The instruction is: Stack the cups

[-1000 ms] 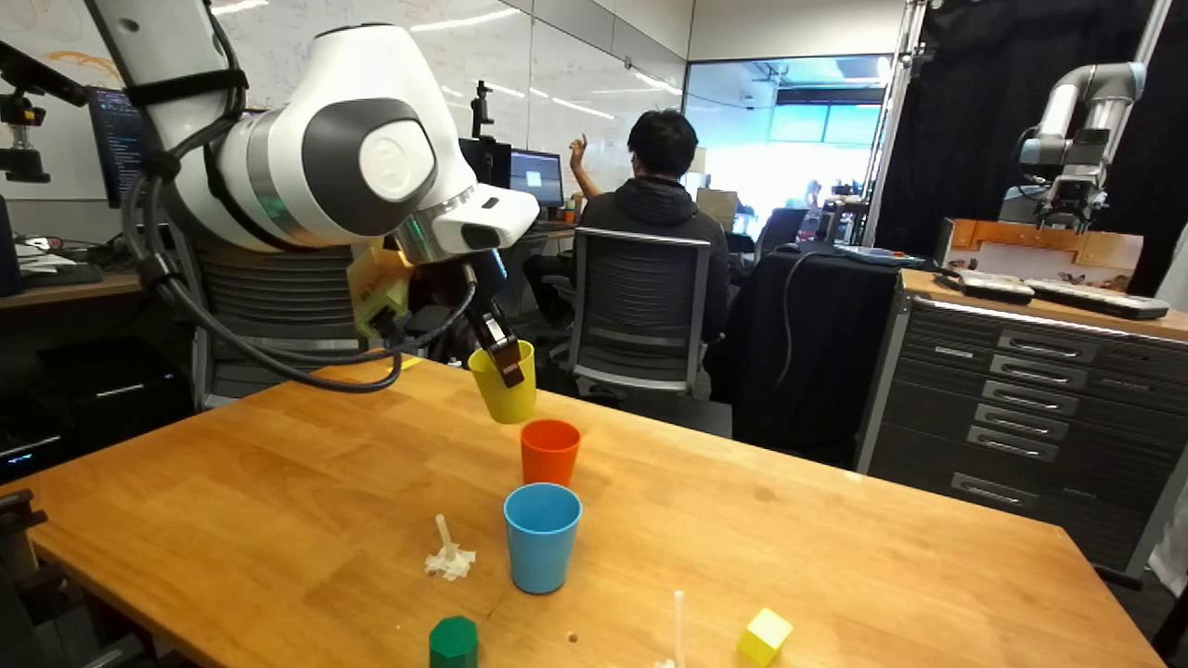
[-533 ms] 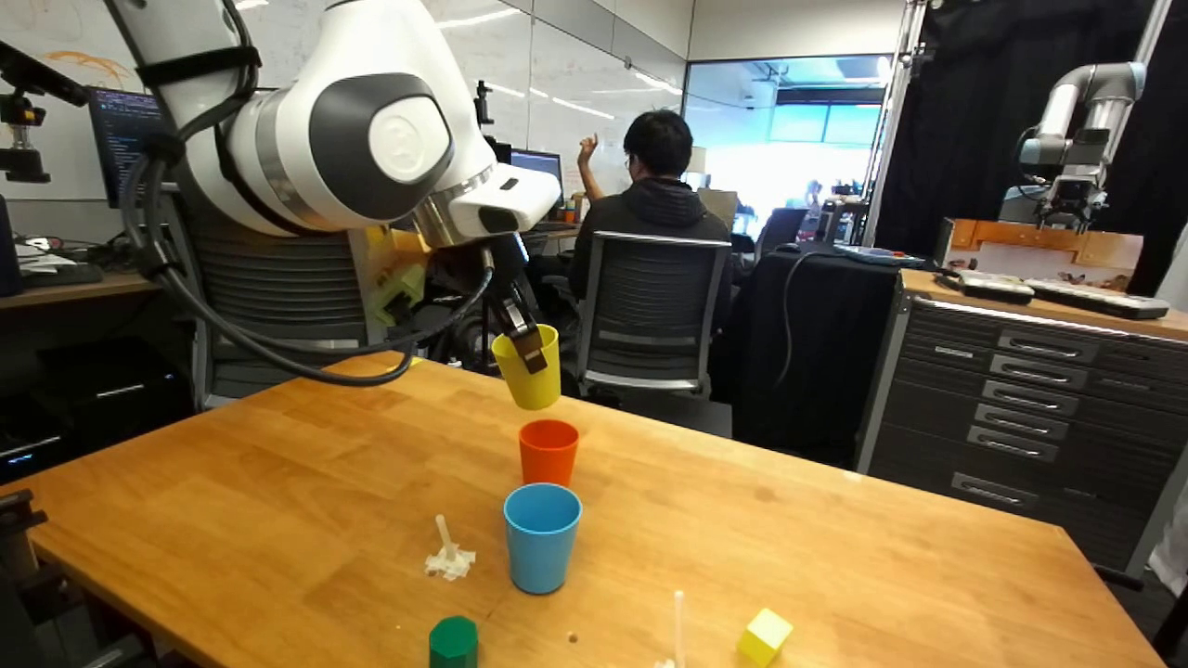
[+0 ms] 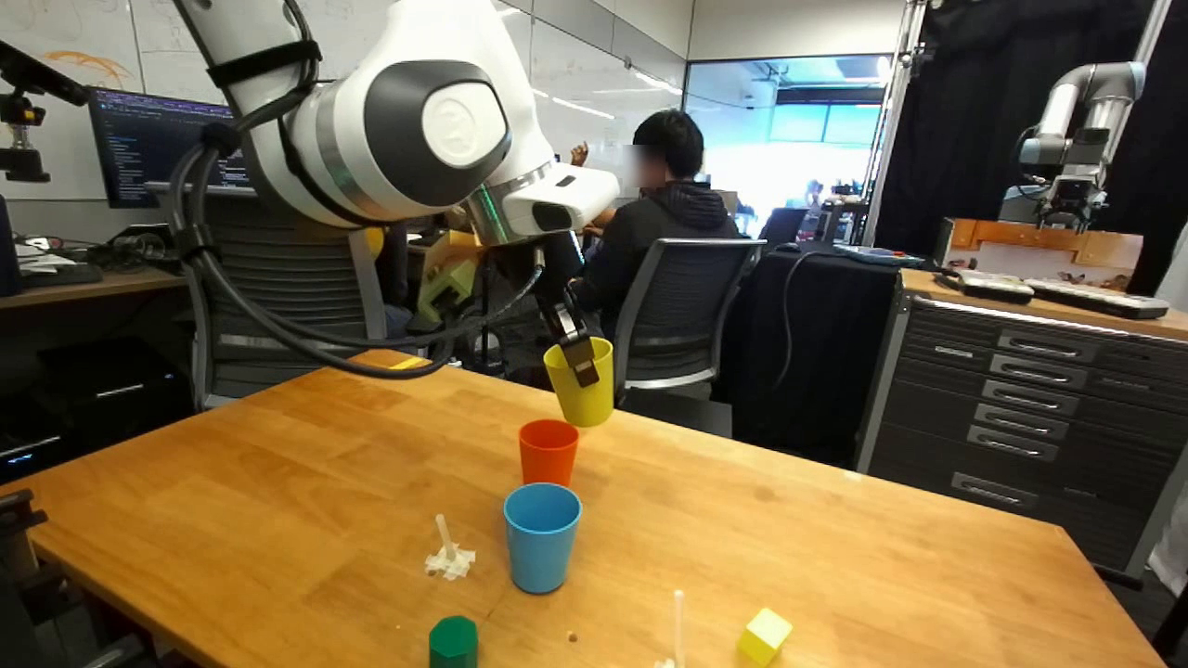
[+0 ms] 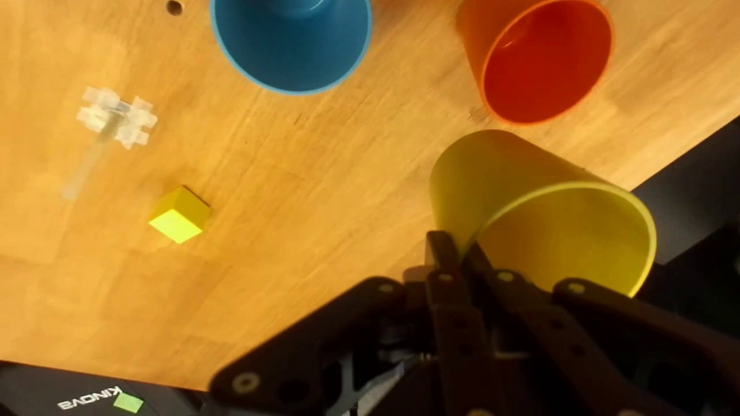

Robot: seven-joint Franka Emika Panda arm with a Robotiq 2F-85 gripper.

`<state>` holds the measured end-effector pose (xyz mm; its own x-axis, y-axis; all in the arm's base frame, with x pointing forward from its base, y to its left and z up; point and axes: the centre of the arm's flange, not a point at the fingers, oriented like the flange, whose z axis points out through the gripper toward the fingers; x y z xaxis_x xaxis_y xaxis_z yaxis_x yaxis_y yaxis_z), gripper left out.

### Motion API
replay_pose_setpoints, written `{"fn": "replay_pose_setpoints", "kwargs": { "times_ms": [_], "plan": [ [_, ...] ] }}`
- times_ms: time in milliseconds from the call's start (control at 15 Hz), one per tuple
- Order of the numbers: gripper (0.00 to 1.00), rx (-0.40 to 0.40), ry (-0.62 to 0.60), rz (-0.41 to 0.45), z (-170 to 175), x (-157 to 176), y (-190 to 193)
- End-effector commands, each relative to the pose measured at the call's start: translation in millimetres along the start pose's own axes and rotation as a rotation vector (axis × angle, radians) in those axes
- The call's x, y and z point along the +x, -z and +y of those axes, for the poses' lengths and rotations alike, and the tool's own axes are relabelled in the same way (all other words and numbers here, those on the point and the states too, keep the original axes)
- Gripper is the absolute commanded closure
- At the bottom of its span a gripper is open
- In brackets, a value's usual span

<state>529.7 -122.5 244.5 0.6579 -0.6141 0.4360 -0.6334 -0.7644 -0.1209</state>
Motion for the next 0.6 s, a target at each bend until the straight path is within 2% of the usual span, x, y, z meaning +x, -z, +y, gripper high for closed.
{"fn": "replay_pose_setpoints", "kwargs": {
  "times_ms": [0, 267, 533],
  "plan": [
    [0.97, -0.041, 0.003, -0.008, -30, 22, 3],
    [0.97, -0.048, 0.054, -0.023, -61, 24, 11],
    [0.97, -0.039, 0.109, -0.054, -82, 4, 15]
  ]
}}
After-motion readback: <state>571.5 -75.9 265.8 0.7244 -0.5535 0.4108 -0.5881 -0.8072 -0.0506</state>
